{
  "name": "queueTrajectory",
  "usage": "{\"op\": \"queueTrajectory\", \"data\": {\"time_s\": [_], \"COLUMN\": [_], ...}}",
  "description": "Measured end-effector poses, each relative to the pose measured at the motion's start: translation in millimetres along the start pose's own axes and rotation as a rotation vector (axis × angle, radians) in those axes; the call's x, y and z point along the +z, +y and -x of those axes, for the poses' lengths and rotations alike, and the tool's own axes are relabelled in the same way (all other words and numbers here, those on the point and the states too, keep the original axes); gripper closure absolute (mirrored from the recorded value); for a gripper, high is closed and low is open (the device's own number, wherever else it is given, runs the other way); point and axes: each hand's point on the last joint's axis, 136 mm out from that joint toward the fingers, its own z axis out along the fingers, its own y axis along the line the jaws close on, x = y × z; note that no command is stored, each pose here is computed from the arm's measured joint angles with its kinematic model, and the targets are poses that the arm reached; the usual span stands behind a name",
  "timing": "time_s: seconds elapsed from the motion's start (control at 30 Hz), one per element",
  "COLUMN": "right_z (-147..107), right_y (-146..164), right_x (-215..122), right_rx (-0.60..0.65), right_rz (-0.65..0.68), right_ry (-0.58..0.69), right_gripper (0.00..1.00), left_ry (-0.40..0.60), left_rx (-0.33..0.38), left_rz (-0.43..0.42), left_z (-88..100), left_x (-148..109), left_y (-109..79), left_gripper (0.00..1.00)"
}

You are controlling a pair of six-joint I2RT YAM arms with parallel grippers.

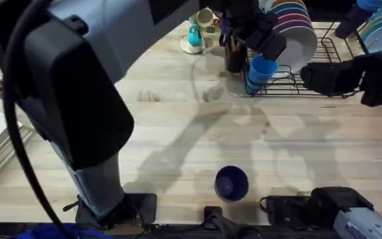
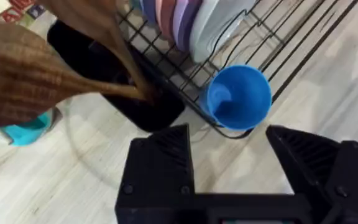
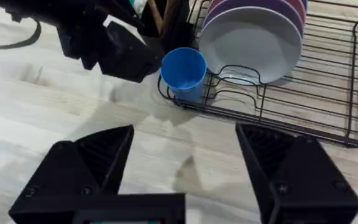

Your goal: Pick up the cup on the table and put them onto the rack.

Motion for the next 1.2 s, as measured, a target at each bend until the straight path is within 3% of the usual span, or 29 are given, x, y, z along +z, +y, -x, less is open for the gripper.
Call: {"op": "queueTrajectory", "data": {"time_s": [0.23,0.5,0.57,0.83,0.87,1.03,1.2], "right_z": [2,6,6,6,6,6,6], "right_y": [0,0,0,0,0,0,0], "right_x": [0,0,0,0,0,0,0], "right_rx": [-0.002,-0.006,-0.009,-0.026,-0.035,-0.042,-0.043], "right_rz": [-0.001,-0.002,-0.002,-0.002,-0.002,-0.002,-0.002], "right_ry": [-0.009,-0.022,-0.022,-0.023,-0.023,-0.023,-0.024], "right_gripper": [0.009,0.009,0.009,0.009,0.009,0.009,0.009], "left_ry": [0.054,0.007,-0.002,0.014,-0.017,-0.107,-0.187], "left_rx": [0.033,0.039,0.023,-0.096,-0.123,-0.142,-0.171], "left_rz": [0.055,0.121,0.140,0.212,0.238,0.283,0.345], "left_z": [-13.4,-7.6,-8.7,-29.6,-31.3,-46.2,-80.1], "left_x": [-6,-48,-62,-102,-117,-148,-180], "left_y": [8.0,19.9,29.2,79.7,92.6,100.4,104.5], "left_gripper": [0.164,0.100,0.034,0.027,0.026,0.022,0.017]}}
